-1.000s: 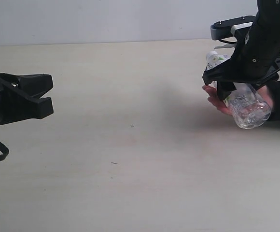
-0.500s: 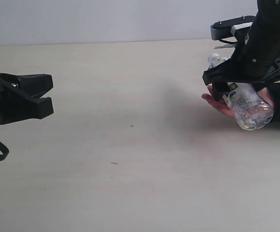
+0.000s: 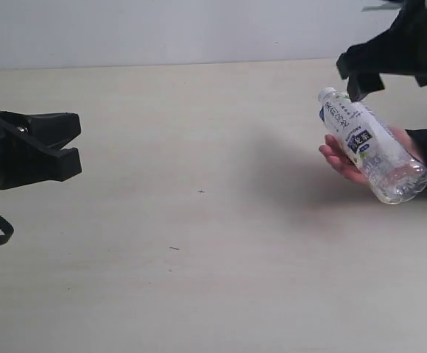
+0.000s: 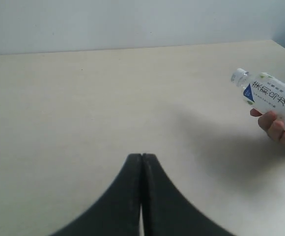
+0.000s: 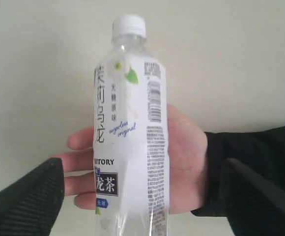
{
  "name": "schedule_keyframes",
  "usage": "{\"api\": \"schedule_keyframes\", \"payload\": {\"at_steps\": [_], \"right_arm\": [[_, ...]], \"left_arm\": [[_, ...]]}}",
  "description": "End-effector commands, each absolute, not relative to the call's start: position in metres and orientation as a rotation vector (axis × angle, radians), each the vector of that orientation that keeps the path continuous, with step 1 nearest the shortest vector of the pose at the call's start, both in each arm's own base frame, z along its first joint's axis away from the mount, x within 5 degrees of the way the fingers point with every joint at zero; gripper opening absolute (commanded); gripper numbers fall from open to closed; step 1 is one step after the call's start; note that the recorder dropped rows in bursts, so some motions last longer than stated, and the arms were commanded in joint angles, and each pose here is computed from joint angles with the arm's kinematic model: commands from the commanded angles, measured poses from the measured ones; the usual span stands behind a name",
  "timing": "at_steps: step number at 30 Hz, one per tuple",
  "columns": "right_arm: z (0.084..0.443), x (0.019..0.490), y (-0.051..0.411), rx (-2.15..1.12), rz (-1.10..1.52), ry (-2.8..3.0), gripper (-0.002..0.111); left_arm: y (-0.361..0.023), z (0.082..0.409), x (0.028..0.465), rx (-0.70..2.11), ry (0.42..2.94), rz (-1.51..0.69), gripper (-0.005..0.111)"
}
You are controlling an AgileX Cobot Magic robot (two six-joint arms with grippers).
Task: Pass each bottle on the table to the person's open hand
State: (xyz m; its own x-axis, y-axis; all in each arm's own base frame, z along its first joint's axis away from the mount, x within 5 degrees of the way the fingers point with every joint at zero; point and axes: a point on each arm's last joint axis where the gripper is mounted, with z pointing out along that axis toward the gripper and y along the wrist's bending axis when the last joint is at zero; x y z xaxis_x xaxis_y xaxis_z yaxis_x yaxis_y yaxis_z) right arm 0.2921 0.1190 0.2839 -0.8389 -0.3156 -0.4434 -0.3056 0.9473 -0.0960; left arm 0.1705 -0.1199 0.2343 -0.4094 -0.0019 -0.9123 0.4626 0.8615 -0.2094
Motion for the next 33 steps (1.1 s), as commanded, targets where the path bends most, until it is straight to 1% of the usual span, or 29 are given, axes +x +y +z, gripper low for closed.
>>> {"api": "schedule_keyframes", "payload": {"at_steps": [1,2,3,4,5,6,7,8,9,10,13,19,26,33], "right_arm": [[0.337,0.254,0.104,-0.387,0.062,2.516,0.078],[0.345,0.244,0.101,-0.389,0.095,2.487,0.076],[0.359,0.222,0.096,-0.405,0.175,2.413,0.067],[0.364,0.2,0.092,-0.427,0.255,2.352,0.055],[0.365,0.187,0.089,-0.439,0.299,2.314,0.047],[0.363,0.165,0.085,-0.455,0.382,2.245,0.031],[0.362,0.153,0.082,-0.453,0.417,2.194,0.021],[0.362,0.133,0.074,-0.419,0.467,2.087,0.004],[0.361,0.124,0.07,-0.401,0.487,2.041,0.0],[0.355,0.109,0.063,-0.379,0.502,1.972,0.0],[0.344,0.087,0.054,-0.389,0.504,1.95,0.0],[0.345,0.051,0.04,-0.415,0.521,1.901,0.0],[0.35,0.03,0.03,-0.404,0.535,1.798,0.0],[0.351,0.024,0.028,-0.401,0.538,1.769,0.0]], "left_arm": [[-0.119,0.234,0.17,0.338,1.931,-0.528,0.0],[-0.119,0.234,0.17,0.338,1.931,-0.528,0.0],[-0.119,0.234,0.17,0.338,1.931,-0.528,0.0],[-0.119,0.234,0.17,0.338,1.931,-0.528,0.0],[-0.119,0.234,0.17,0.338,1.931,-0.528,0.0],[-0.119,0.234,0.17,0.338,1.931,-0.528,0.0],[-0.119,0.234,0.17,0.338,1.931,-0.528,0.0],[-0.119,0.234,0.17,0.338,1.931,-0.528,0.0],[-0.119,0.234,0.17,0.338,1.931,-0.528,0.0],[-0.119,0.234,0.17,0.338,1.931,-0.528,0.0],[-0.119,0.234,0.17,0.338,1.931,-0.528,0.0],[-0.119,0.234,0.17,0.338,1.931,-0.528,0.0],[-0.119,0.234,0.17,0.338,1.931,-0.528,0.0],[-0.119,0.234,0.17,0.338,1.931,-0.528,0.0]]}}
